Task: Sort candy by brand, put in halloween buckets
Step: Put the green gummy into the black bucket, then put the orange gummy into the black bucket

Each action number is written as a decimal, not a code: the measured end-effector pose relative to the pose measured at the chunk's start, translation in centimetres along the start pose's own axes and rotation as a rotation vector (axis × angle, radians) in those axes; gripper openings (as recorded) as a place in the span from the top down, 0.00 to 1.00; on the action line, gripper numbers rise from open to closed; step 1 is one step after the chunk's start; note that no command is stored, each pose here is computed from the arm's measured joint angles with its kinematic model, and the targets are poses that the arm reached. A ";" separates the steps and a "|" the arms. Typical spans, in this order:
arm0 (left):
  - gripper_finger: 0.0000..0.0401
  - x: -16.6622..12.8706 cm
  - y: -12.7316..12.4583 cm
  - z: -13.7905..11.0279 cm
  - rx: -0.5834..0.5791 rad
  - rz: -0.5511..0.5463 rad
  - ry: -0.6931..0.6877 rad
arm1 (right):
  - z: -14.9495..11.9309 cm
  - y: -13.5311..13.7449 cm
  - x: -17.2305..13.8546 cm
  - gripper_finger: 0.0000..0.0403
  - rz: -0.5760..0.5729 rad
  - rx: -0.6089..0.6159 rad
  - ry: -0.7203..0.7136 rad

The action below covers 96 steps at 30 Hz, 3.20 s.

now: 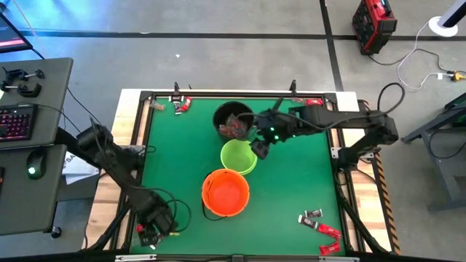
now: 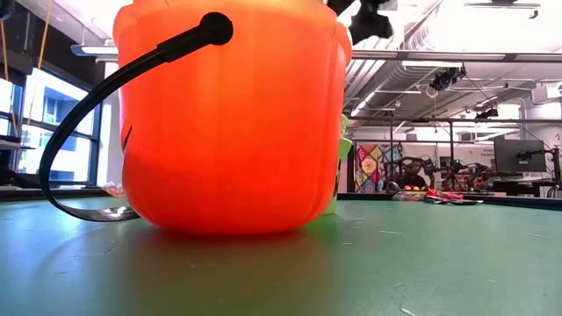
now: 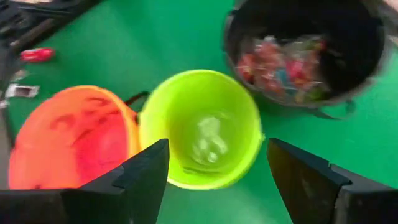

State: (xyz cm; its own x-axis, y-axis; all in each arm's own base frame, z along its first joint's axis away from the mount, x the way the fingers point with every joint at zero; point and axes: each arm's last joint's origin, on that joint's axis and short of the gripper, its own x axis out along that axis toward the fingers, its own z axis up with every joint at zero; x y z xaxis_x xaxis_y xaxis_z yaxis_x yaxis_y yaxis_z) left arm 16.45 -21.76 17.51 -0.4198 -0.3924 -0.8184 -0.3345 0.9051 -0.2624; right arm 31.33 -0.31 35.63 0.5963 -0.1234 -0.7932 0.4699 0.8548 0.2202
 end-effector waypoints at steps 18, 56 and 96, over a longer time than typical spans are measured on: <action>0.40 5.4 -1.6 2.3 -0.189 0.020 0.066 | -1.9 0.4 -1.2 0.35 -0.128 -0.134 0.055; 0.99 -21.7 12.7 0.4 -0.273 -0.271 -1.425 | -2.9 -0.4 -7.3 0.35 -0.190 0.011 -0.180; 0.36 -29.8 29.3 6.6 -0.609 -0.033 -1.416 | -0.9 -17.7 -2.5 0.35 -0.458 0.405 -0.038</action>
State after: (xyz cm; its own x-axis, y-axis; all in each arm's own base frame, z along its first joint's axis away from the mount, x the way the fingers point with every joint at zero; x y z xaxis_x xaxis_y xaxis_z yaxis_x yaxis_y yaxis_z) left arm 24.69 17.54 30.88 0.5954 0.3802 -0.7078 -0.7573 0.5599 -0.3362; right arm 20.93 -14.65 33.21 0.2943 -0.4575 -0.8391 0.8898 0.4517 0.0658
